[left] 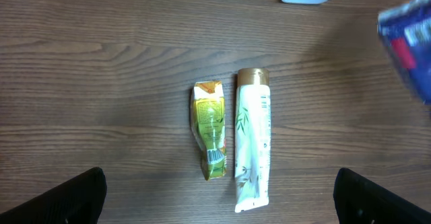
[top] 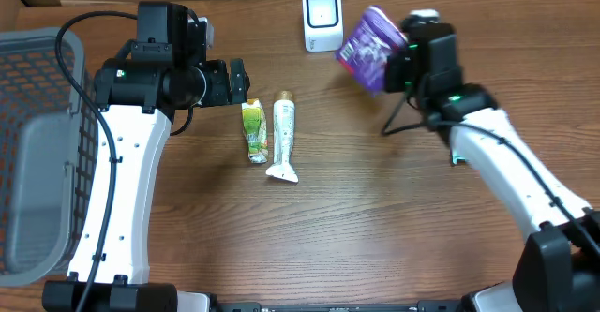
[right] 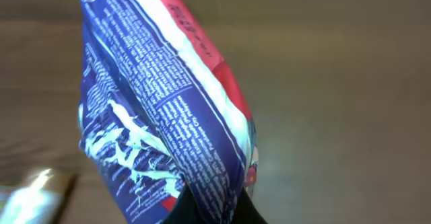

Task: Scan the item barcode
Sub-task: 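Lift the purple pack and hold it in front of the scanner, then carry the purple pack right and release it beside the wipes pack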

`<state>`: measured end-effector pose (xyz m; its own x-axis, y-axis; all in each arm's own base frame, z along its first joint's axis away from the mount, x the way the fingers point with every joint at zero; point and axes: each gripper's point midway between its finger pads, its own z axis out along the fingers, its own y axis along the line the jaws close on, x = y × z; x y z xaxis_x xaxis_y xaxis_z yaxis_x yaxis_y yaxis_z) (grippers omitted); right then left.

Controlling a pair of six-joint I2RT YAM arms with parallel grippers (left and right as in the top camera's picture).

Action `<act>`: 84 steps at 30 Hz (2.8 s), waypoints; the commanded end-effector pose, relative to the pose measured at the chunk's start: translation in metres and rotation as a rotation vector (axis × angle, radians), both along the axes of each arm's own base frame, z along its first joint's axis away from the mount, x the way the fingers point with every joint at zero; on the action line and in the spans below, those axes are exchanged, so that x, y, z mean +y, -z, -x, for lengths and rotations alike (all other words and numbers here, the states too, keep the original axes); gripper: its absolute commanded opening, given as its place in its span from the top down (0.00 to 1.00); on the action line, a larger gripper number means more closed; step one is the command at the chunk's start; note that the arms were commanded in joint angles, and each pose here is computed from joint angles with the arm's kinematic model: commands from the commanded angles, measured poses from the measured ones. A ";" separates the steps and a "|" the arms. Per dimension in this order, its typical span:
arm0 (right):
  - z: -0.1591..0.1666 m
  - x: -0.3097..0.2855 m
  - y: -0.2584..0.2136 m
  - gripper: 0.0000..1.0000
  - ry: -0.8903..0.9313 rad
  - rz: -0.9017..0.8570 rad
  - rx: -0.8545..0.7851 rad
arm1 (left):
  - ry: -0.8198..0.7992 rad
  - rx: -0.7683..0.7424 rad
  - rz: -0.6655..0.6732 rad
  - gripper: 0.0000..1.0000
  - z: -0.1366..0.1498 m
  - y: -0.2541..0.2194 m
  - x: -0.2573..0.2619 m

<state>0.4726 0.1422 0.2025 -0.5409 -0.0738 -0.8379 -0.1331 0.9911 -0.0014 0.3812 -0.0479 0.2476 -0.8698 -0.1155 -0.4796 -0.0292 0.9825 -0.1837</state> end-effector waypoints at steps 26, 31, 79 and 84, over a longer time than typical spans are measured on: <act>-0.112 0.070 -0.098 0.96 -0.078 1.181 -0.633 | 0.004 -0.003 -0.006 0.01 -0.003 0.000 0.000; -0.118 0.091 -0.071 0.96 -0.180 1.184 -0.651 | 0.003 -0.003 -0.006 0.00 -0.003 0.000 0.000; -0.132 0.110 -0.054 0.96 -0.226 1.384 -0.772 | 0.003 -0.003 -0.006 0.01 -0.003 0.000 0.000; -0.118 0.102 -0.099 0.96 -0.140 1.264 -0.780 | 0.003 -0.003 -0.006 0.00 -0.003 0.000 0.000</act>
<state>0.6049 0.2530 0.2224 0.0801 -0.9913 -0.1040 0.1029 0.1120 -0.9884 0.3813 -0.0479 0.2476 -0.8697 -0.1155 -0.4800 -0.0291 0.9825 -0.1838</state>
